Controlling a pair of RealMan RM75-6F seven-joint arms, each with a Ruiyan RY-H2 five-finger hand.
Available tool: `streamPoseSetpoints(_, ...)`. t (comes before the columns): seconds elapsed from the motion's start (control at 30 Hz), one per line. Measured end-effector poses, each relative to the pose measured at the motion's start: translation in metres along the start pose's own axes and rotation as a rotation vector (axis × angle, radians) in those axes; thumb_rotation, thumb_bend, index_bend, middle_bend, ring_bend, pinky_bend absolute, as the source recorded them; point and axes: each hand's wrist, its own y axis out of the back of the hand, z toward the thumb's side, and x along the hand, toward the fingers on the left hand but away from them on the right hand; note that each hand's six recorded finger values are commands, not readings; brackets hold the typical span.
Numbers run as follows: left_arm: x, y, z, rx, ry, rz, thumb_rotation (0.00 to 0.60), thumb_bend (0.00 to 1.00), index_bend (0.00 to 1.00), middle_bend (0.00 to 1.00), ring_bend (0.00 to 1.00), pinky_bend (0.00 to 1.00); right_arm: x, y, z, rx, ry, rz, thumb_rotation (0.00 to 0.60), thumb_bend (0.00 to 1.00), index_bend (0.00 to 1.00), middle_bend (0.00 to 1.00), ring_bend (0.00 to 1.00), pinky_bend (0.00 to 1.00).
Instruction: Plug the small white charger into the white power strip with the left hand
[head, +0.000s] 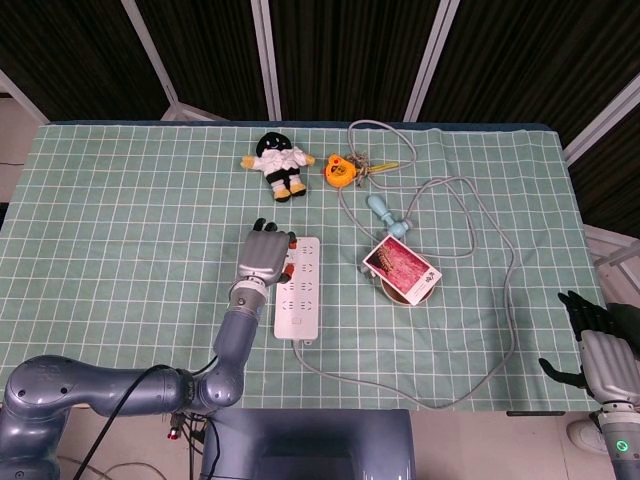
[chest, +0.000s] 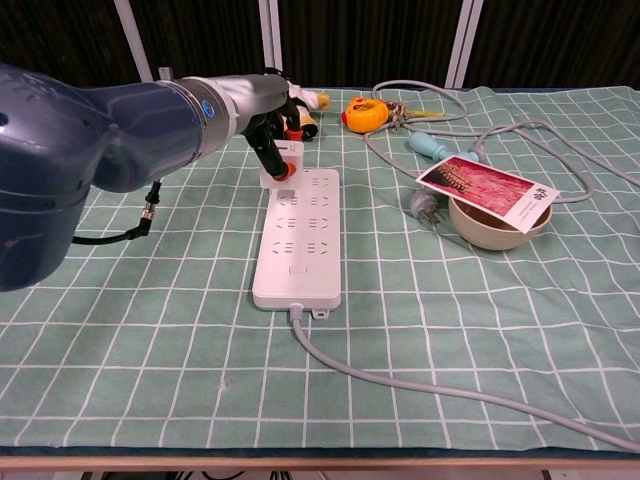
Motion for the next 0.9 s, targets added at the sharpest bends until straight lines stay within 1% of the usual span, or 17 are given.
streamPoseSetpoints(0.57,0.006,-0.007,0.018,-0.041,-0.018,-0.019,0.6,0.47,0.66,0.67,0.19,0.11,0.0,-0.001,0.0,-0.009,0.0,0.008,0.6,0.3,0.0,0.0,0.0,0.0)
streamPoseSetpoints(0.9,0.009,-0.008,0.024,-0.027,-0.021,-0.023,0.6,0.47,0.66,0.67,0.19,0.11,0.0,0.0,0.0,-0.014,0.001,0.01,0.6,0.3,0.0,0.0,0.0,0.0)
